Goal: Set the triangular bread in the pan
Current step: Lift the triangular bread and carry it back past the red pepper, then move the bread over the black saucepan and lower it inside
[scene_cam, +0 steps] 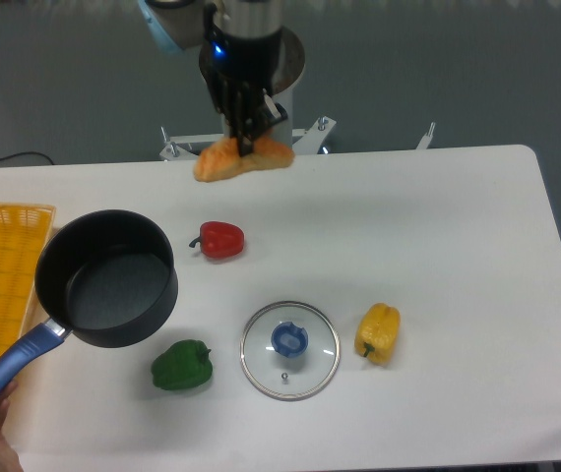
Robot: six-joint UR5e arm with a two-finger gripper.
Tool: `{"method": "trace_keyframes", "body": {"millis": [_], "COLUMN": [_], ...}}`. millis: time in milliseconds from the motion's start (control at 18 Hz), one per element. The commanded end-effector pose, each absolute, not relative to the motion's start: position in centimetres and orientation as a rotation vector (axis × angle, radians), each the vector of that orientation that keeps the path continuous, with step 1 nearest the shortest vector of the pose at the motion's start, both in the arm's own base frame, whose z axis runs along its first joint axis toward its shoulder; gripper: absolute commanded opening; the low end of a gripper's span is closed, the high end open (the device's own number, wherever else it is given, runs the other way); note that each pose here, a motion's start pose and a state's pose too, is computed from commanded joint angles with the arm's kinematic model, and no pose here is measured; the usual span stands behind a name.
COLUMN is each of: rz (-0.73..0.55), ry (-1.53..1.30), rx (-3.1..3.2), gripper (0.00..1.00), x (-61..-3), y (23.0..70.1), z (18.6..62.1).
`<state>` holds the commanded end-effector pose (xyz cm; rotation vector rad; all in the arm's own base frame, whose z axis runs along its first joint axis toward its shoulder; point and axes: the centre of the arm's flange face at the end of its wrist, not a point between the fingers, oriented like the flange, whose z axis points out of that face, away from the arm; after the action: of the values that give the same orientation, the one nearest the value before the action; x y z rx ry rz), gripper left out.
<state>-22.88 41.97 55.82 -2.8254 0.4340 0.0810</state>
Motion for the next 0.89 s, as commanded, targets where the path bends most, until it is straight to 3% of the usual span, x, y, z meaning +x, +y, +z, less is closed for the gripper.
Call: {"method": "trace_keyframes", "body": {"millis": [889], "rz": [-0.057], "ry": [0.057], "rx": [-2.719], "gripper": [0.21], "x": [-22.1], "y": [44.9], "z": [56.8]}}
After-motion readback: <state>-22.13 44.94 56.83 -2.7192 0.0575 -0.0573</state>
